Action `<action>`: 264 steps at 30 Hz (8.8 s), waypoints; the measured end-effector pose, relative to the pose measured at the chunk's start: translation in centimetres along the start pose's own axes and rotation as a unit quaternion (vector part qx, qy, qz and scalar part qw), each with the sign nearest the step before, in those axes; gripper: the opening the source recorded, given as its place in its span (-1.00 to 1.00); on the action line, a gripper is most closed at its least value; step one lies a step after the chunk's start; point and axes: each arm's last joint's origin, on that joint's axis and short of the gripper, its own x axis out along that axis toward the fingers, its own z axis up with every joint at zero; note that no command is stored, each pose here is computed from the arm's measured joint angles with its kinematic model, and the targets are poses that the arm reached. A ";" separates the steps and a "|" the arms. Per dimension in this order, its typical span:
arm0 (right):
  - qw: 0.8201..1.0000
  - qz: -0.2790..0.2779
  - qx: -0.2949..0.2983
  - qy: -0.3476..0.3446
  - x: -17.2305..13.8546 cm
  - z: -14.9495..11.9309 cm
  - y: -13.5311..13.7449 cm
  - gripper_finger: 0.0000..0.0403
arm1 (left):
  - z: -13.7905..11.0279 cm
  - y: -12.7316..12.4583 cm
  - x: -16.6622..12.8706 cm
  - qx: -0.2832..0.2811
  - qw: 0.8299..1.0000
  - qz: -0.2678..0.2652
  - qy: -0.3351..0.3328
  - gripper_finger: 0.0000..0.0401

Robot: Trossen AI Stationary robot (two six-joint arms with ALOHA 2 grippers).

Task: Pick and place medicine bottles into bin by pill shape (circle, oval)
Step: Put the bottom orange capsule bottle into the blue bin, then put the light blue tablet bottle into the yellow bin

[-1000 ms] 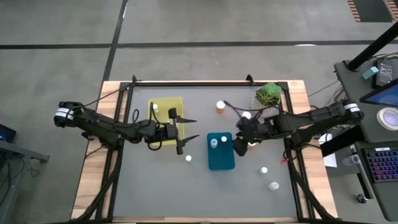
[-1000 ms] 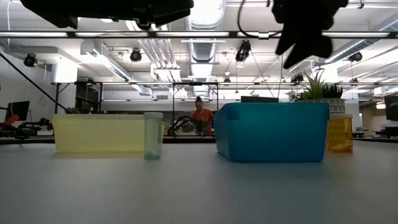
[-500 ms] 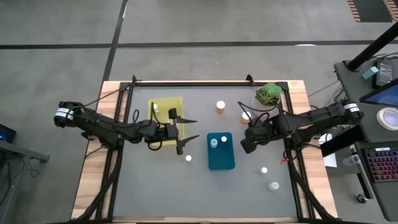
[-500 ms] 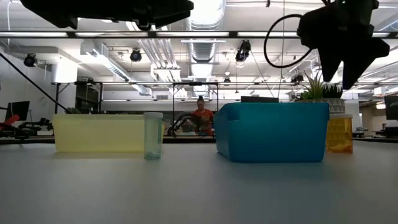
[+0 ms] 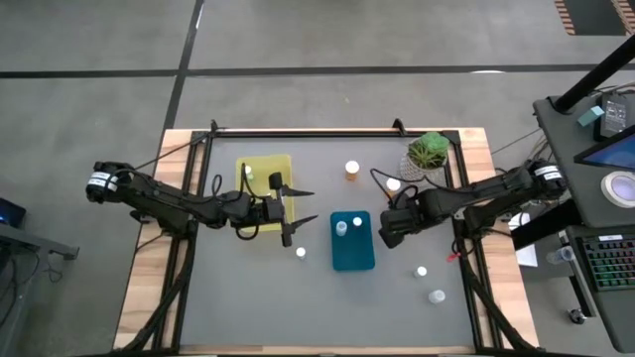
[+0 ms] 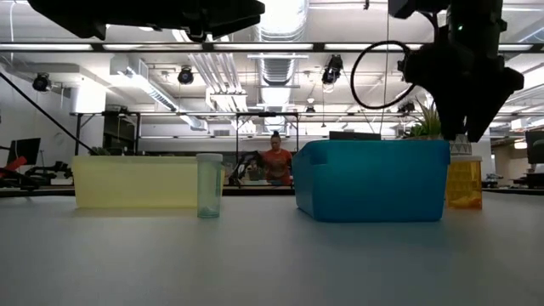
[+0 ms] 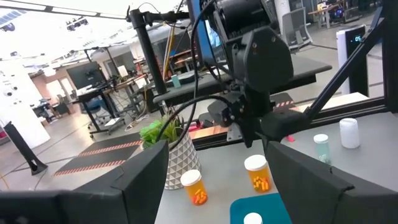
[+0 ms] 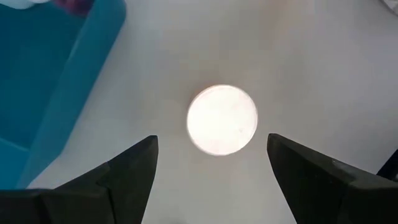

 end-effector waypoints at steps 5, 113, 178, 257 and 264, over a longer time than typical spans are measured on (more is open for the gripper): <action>1.000 -0.014 -0.006 -0.002 0.8 0.5 0.0 0.45 | 0.0 0.0 0.0 -0.001 1.000 0.000 0.000 0.28; 0.952 0.050 -0.302 -0.022 -3.7 3.3 12.9 0.02 | -0.2 0.0 -0.1 0.003 1.000 0.000 0.016 0.28; 0.898 0.033 -0.359 -0.254 -5.4 0.3 6.4 0.39 | -0.4 -0.1 -0.1 -0.042 0.999 -0.006 0.027 0.28; 0.643 0.210 -0.392 -0.624 -6.5 -1.2 -3.9 0.33 | -5.4 -9.6 3.2 -0.067 0.843 -0.143 0.514 0.24; 0.643 0.210 -0.392 -0.624 -6.5 -1.2 -3.9 0.33 | -5.4 -9.6 3.2 -0.066 0.844 -0.142 0.514 0.00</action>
